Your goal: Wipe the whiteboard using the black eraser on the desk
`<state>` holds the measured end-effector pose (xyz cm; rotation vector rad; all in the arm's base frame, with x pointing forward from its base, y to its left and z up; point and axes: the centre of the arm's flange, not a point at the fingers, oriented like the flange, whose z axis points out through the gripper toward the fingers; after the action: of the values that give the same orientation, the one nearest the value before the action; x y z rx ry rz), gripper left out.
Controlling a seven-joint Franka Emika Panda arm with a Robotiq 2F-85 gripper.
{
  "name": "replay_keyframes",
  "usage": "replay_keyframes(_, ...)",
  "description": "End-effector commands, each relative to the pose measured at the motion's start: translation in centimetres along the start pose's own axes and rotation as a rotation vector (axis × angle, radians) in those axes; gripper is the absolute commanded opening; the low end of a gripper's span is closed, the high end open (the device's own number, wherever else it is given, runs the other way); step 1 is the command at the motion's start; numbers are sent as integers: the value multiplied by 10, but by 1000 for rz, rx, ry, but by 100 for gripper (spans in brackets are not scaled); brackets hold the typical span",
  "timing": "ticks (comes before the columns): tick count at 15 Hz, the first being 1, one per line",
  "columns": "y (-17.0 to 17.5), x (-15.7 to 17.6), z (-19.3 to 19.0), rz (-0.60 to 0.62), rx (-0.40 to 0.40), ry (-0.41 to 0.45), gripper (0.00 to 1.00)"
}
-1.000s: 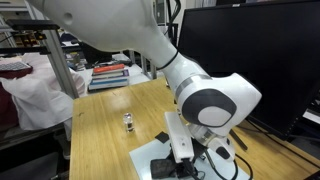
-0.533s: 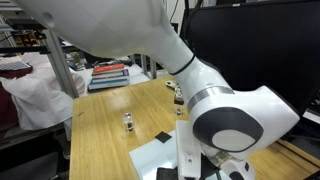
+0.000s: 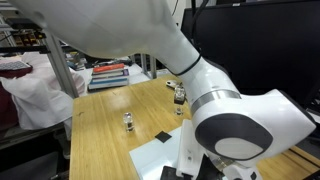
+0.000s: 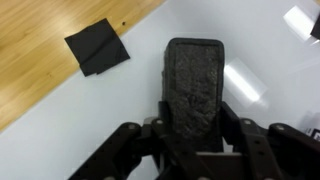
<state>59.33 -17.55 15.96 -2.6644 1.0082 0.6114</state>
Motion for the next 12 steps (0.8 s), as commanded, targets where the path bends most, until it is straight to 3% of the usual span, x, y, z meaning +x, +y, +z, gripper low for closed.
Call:
replay_keyframes(1, -11, 10, -6, 50, 59, 86, 26)
replay_keyframes(5, -28, 28, -21, 50, 111, 146, 26)
replay_keyframes(12, -49, 50, -14, 20, 169, 112, 26)
